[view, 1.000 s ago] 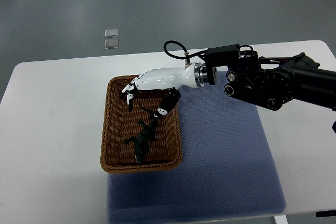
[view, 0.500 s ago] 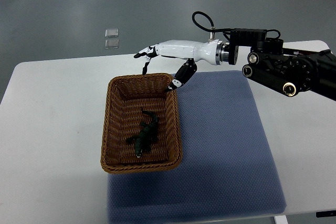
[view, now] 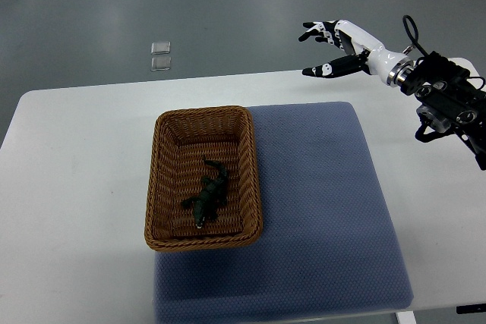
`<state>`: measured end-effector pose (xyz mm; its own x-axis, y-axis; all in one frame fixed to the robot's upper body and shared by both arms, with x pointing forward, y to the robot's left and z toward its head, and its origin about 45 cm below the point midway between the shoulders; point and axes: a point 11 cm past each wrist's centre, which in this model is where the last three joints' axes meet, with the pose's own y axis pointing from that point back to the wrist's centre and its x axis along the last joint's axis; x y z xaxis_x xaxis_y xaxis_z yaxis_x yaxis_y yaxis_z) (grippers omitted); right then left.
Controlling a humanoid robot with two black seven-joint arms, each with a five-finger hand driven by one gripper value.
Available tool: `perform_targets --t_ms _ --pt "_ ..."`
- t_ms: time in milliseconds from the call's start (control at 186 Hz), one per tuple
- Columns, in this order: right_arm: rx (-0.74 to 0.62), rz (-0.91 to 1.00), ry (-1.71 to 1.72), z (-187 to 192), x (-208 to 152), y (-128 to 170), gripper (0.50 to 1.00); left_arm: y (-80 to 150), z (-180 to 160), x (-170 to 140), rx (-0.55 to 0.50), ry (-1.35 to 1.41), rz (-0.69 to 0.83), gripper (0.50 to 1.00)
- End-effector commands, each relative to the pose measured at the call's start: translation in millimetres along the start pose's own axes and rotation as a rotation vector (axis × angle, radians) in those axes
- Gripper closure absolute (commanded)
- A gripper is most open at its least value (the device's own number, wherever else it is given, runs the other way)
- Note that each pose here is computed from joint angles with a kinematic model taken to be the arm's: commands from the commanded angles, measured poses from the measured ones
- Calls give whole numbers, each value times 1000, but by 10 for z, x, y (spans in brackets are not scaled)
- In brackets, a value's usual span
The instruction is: Place crocodile in brown basket with right hand
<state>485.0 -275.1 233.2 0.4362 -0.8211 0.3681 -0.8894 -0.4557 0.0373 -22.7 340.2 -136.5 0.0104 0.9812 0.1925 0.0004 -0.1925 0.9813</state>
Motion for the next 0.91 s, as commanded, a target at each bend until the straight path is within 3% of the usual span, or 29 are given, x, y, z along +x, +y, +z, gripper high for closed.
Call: perform_targets --t_ms 0,376,909 --pt "-18 91 -94 130 164 107 587 0 -2 0 1 0 0 500" --pt "-129 335 -536 550 373 383 583 0 0 0 -1 0 0 500" --pt "-163 358 -665 724 276 470 572 0 0 0 -1 2 0 500"
